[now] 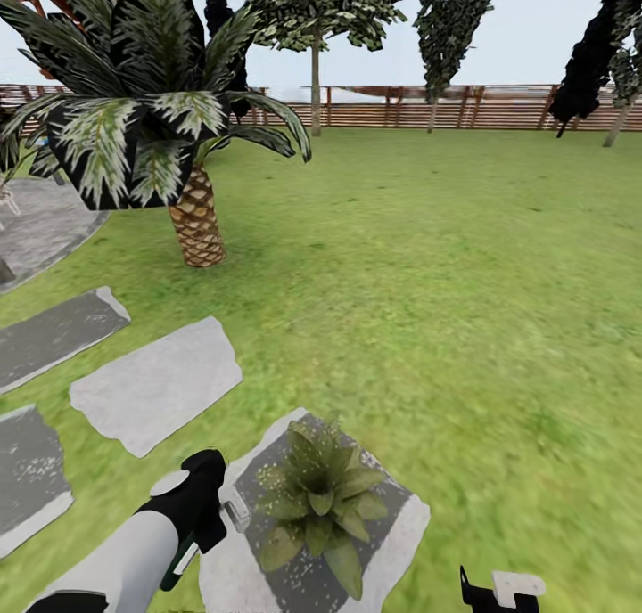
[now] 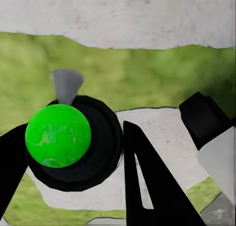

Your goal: Pick up the pesticide atomizer in the garden and spray insectifuge to fully cover both potted plants in the garden.

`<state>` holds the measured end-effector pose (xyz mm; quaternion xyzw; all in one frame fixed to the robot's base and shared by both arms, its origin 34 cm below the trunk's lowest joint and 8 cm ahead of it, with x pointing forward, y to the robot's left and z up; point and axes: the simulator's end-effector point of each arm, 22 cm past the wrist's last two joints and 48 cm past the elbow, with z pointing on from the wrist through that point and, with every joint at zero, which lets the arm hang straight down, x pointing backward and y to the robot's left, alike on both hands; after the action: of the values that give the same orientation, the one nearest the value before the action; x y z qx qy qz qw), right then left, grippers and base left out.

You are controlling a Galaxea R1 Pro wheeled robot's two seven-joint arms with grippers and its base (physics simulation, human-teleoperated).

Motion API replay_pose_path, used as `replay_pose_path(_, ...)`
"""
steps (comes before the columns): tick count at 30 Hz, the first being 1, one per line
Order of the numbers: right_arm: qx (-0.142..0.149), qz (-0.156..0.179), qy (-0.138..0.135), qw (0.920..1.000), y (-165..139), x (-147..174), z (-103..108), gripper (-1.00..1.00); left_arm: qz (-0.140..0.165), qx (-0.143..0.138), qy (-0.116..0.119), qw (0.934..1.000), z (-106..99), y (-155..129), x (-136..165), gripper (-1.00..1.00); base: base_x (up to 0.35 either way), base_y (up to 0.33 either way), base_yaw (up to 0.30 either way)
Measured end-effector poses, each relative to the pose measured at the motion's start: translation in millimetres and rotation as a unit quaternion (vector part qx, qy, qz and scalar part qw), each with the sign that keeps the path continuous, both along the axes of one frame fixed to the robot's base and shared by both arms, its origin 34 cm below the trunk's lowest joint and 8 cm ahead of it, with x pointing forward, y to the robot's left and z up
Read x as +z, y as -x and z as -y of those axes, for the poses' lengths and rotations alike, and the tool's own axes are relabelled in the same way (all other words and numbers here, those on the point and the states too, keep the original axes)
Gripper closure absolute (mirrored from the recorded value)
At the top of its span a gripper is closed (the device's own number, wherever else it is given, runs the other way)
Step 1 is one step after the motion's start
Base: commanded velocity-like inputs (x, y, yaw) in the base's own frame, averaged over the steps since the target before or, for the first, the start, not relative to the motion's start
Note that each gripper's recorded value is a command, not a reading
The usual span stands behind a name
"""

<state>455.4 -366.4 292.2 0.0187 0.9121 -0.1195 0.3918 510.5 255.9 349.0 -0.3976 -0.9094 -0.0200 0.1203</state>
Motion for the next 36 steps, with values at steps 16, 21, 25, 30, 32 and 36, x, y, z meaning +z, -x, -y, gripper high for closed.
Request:
replay_pose_path(16, 0.0, 0.0, 0.0, 1.0, 0.0, 0.2, 0.2, -1.0, 0.0, 0.0, 0.001, 1.0, 0.9, 2.8, -1.5, 1.0, 0.0, -0.177, 0.039)
replay_pose_path(21, 0.0, 0.0, 0.0, 1.0, -0.1, 0.1, 0.1, -1.0, 0.001, 0.0, 0.001, 1.0, 0.9, 2.6, -1.6, 1.0, -0.07, -0.265, 0.152)
replay_pose_path(25, 0.0, 0.0, 0.0, 1.0, -0.1, -0.2, -0.2, -1.0, 0.0, 0.0, 0.001, 1.0, 0.8, 2.8, -1.8, 1.0, -0.207, -0.219, 0.267)
replay_pose_path(30, 0.0, 0.0, 0.0, 1.0, 0.0, -0.1, -0.3, -1.0, -0.001, 0.0, 0.001, 1.0, 1.6, 3.7, -1.8, 1.0, -0.118, -0.102, 0.277)
replay_pose_path(32, 0.0, 0.0, 0.0, 1.0, 0.0, 0.0, -0.1, -1.0, -0.002, 0.0, 0.002, 1.0, 1.7, 4.6, -2.2, 1.0, -0.01, -0.008, 0.277)
replay_pose_path(36, 0.0, 0.0, 0.0, 1.0, 0.0, 0.0, 0.0, -1.0, -0.005, 0.0, 0.002, 1.0, 2.3, 6.8, -3.1, 1.0, -0.002, -0.002, 0.272)
